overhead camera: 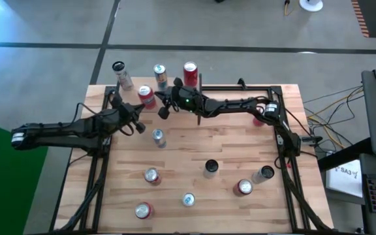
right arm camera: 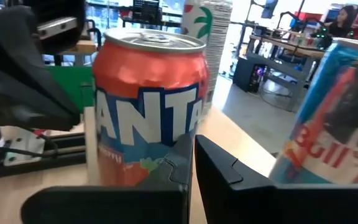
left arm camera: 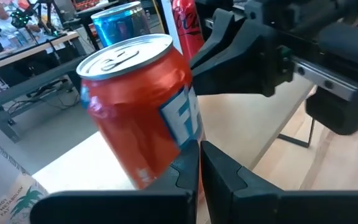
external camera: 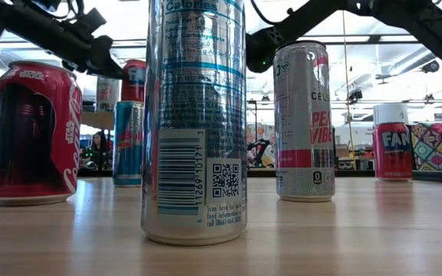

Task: Place canned beverage on shelf
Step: Put the red soda can on the shelf

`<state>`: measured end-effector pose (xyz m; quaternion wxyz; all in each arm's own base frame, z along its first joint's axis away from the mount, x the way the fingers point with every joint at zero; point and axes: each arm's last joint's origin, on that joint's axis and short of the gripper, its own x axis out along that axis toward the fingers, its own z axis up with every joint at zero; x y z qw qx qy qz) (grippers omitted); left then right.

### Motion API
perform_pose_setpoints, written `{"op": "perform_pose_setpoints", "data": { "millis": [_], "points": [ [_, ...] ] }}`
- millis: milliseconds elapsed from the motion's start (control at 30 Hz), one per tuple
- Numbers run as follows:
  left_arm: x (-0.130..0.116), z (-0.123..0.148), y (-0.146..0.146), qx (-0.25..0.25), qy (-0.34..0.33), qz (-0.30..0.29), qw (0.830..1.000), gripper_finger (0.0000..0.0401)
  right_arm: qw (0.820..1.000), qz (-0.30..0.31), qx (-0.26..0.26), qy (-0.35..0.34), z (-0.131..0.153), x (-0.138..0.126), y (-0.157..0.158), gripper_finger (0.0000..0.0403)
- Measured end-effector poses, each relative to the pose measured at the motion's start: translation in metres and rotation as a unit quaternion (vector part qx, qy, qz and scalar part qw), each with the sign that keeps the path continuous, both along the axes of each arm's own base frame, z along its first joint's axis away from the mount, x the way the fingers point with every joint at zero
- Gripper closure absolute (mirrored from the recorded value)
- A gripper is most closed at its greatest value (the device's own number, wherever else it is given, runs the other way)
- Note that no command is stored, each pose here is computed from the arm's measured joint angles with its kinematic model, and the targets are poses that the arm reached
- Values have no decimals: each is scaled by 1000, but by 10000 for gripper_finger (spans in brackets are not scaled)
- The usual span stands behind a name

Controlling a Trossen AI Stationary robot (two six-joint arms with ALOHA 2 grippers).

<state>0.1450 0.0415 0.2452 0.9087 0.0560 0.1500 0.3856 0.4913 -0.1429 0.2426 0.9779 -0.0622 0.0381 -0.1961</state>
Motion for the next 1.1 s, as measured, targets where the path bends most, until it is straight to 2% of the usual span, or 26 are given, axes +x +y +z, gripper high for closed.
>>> {"op": "perform_pose_setpoints", "data": {
  "millis": [233, 700, 933, 1100],
  "points": [
    [-1, 0, 2, 10, 2, 39, 999, 401, 1000, 7, 0, 5, -1, 2, 8, 390],
    [-5, 2, 1, -5, -21, 42, 999, 401, 999, 12, -5, 35, -2, 2, 15, 390],
    [-11, 9, -1, -41, -31, 44, 998, 401, 998, 12, -5, 67, 20, -11, 17, 390],
    [-9, 21, -4, -64, -55, -1, 996, 401, 994, 15, -11, 111, 43, -27, 21, 390]
  ]
}}
